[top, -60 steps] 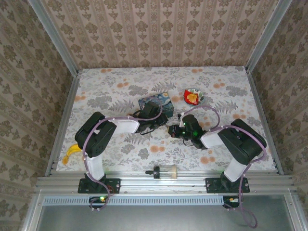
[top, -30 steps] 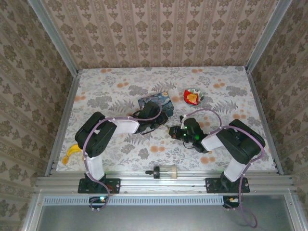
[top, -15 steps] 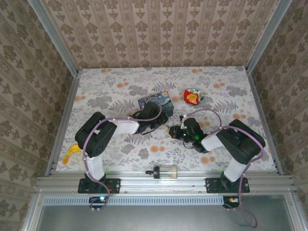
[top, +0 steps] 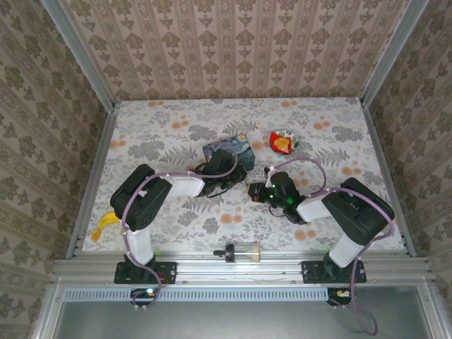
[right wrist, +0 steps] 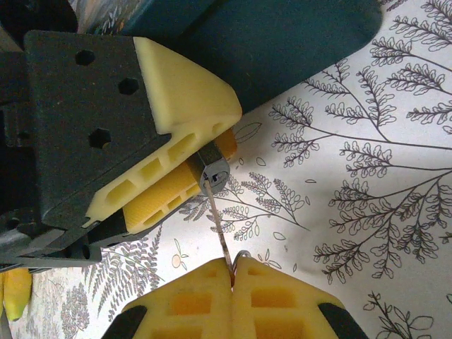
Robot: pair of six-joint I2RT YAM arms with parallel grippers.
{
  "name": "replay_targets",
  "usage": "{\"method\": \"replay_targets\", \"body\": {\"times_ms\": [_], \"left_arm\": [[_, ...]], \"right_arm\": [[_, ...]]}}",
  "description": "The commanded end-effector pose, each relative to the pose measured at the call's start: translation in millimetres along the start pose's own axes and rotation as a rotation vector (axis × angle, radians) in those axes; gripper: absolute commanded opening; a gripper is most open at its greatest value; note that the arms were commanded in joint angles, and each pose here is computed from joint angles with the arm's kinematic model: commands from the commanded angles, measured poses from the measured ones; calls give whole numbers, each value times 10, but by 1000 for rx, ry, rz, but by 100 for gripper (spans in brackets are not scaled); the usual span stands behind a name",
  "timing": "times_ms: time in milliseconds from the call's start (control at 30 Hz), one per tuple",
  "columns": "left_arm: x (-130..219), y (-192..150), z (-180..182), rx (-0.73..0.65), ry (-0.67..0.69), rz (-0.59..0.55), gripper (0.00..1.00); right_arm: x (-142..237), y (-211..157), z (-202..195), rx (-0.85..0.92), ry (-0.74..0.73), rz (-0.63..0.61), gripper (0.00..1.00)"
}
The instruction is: Unlock the padlock with the key
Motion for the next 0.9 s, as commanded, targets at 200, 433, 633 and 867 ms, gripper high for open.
{"method": "replay_targets", "body": {"times_ms": [200, 433, 633, 867], "left_arm": [[-86, -222, 151, 73, 31, 96, 7], [-85, -218, 152, 72, 29, 95, 7], [-104, -230, 155, 73, 26, 100, 7], [-99, -245, 163, 69, 27, 106, 7]], "right_arm": [[-109, 63, 59, 2, 6, -14, 0], [-138, 57, 46, -3, 4, -9, 0], [-159, 61, 52, -9, 5, -6, 0], [-150, 121, 120, -11, 24, -24, 0]]}}
Point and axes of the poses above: each hand's point on the last joint's axis, 136 mm out from that joint toward the fingers, its own x axis back along the fingers, its own z axis along the line the jaws close on, y = z × x, the point moved 4 cm from there along x, back along the fingers, and after that the axes turned 6 degrees about -x, right-handed, at the moved point
